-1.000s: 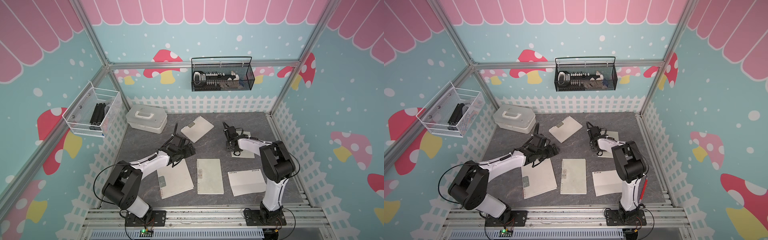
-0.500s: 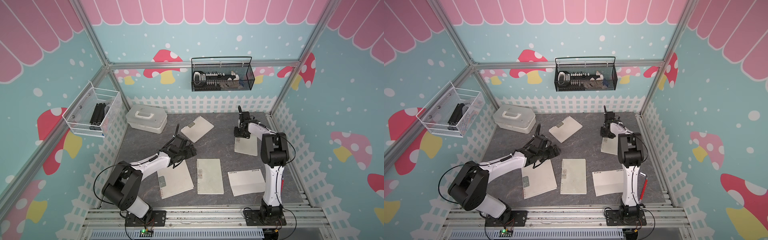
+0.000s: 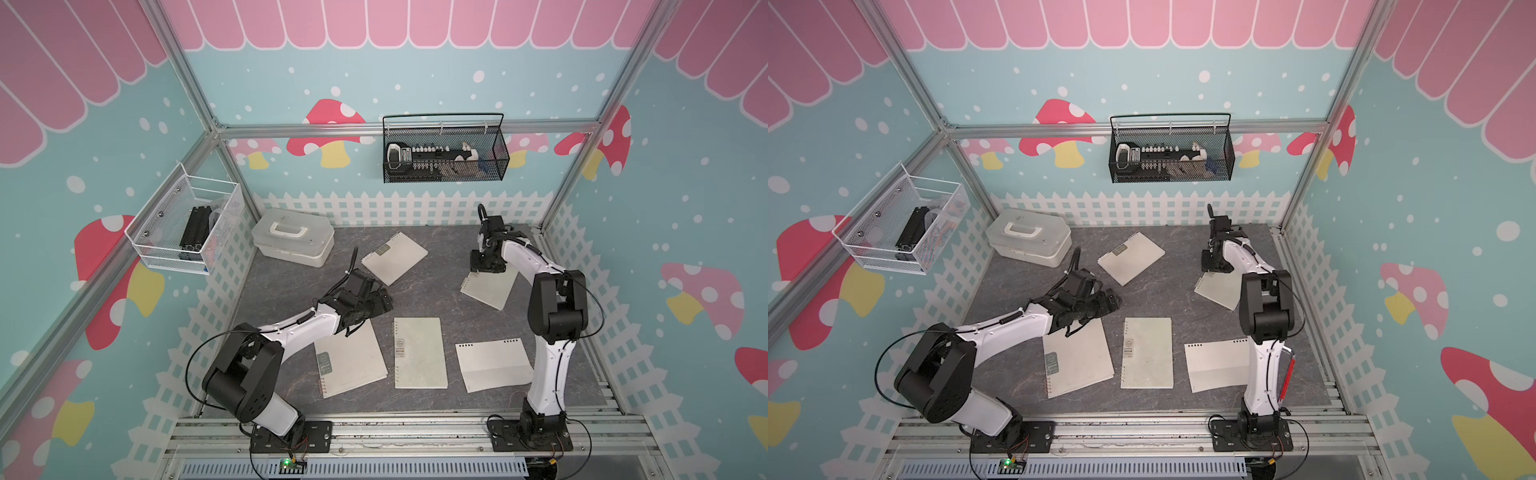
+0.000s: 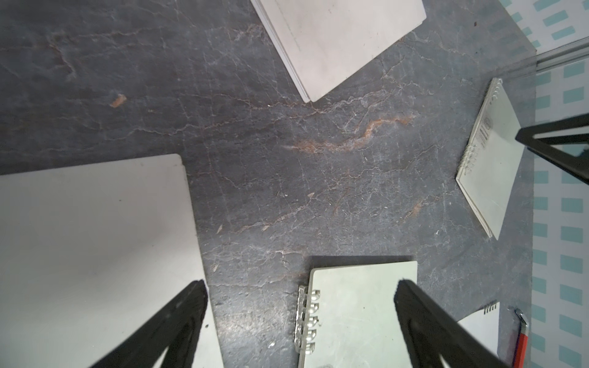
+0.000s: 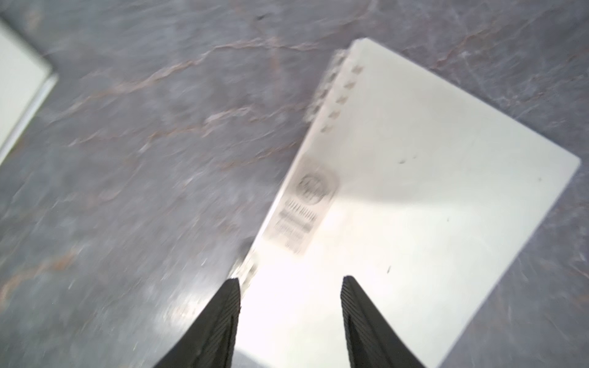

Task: Tear off pages from different notebooks
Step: Move the notebook to the center of the board.

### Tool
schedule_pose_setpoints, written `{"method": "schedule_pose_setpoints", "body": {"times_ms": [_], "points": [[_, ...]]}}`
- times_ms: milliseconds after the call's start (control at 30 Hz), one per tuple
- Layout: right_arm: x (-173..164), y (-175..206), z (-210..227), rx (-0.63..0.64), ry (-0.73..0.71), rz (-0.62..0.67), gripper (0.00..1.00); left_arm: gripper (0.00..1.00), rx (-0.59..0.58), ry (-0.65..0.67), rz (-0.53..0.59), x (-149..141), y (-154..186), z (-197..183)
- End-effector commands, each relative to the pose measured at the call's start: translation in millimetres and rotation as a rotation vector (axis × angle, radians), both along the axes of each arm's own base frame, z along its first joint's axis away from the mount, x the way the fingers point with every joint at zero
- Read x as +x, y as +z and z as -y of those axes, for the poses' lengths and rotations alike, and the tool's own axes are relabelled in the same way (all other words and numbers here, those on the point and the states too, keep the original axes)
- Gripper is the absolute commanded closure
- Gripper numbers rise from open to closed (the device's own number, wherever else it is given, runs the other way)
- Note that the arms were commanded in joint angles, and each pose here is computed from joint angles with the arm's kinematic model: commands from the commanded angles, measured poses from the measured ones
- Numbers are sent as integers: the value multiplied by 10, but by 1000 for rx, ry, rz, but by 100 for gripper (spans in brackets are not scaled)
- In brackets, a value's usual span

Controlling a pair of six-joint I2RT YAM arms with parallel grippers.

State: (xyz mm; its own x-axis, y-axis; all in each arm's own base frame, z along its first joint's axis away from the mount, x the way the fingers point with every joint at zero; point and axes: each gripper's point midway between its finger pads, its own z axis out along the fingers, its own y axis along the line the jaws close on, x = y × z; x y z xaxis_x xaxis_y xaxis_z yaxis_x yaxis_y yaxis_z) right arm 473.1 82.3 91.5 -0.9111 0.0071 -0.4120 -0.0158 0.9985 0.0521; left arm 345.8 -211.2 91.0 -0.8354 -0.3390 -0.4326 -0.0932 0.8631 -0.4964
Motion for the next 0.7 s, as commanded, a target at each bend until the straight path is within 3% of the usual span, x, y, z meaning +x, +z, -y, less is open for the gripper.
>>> {"method": "schedule_pose_setpoints", "body": {"times_ms": [0, 133, 300, 467, 667], "points": [[-377, -213, -319, 40, 12, -17, 43, 7, 4, -4, 43, -22, 119, -29], [-686, -440, -324, 61, -14, -48, 41, 6, 4, -11, 50, -80, 156, -54], [-773, -588, -180, 14, -50, -78, 39, 6, 11, -5, 52, -138, 159, -104], [-694, -804, 119, 7, -117, -130, 39, 7, 15, -5, 46, -181, 126, -123], [-327, -826, 479, 26, -188, -142, 39, 6, 35, 5, 40, -182, 69, -158]]}}
